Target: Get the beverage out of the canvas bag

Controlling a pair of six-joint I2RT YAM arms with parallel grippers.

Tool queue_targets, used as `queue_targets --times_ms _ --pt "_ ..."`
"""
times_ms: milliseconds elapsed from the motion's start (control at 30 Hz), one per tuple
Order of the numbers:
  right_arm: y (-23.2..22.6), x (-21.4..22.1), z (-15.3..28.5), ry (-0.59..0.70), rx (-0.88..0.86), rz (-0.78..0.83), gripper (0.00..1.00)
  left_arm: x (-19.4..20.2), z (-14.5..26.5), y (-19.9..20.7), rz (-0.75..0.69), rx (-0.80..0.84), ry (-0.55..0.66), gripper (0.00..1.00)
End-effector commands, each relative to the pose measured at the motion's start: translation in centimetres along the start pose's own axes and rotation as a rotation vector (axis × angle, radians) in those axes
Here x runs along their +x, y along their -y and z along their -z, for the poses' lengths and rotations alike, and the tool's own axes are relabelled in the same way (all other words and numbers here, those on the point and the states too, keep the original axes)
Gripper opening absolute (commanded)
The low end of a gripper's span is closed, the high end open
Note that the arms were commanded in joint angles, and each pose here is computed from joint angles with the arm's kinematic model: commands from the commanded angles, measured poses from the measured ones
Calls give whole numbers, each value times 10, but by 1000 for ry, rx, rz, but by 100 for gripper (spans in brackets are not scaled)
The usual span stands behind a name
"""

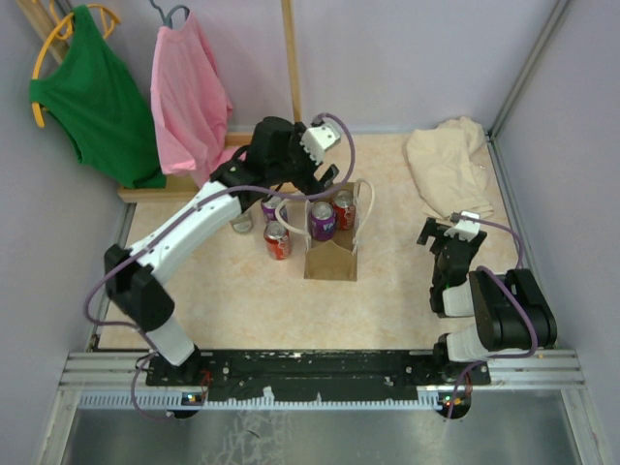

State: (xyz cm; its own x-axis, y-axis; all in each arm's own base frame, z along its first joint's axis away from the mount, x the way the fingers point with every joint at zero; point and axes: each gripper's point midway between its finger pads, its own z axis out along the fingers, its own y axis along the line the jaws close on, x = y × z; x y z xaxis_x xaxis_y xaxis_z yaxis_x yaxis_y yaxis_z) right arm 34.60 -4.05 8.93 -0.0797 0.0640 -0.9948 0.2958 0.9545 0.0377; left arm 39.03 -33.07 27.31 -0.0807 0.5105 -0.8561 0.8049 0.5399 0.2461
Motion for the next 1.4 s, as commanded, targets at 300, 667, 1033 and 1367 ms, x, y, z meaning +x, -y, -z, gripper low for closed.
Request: queue_targets --times_ms 300,667,1033,1367 --pt "-4 -20 -7 64 1 -23 99 72 -51 24 -29 129 -240 99" --pt "-4 -20 -7 64 1 -24 99 108 -60 26 -6 113 -364 100" --pt "-4 -20 -7 64 2 -24 99 133 -61 32 40 111 -462 100" --pt "-4 -20 -7 64 1 -23 99 148 -58 52 68 160 -506 94"
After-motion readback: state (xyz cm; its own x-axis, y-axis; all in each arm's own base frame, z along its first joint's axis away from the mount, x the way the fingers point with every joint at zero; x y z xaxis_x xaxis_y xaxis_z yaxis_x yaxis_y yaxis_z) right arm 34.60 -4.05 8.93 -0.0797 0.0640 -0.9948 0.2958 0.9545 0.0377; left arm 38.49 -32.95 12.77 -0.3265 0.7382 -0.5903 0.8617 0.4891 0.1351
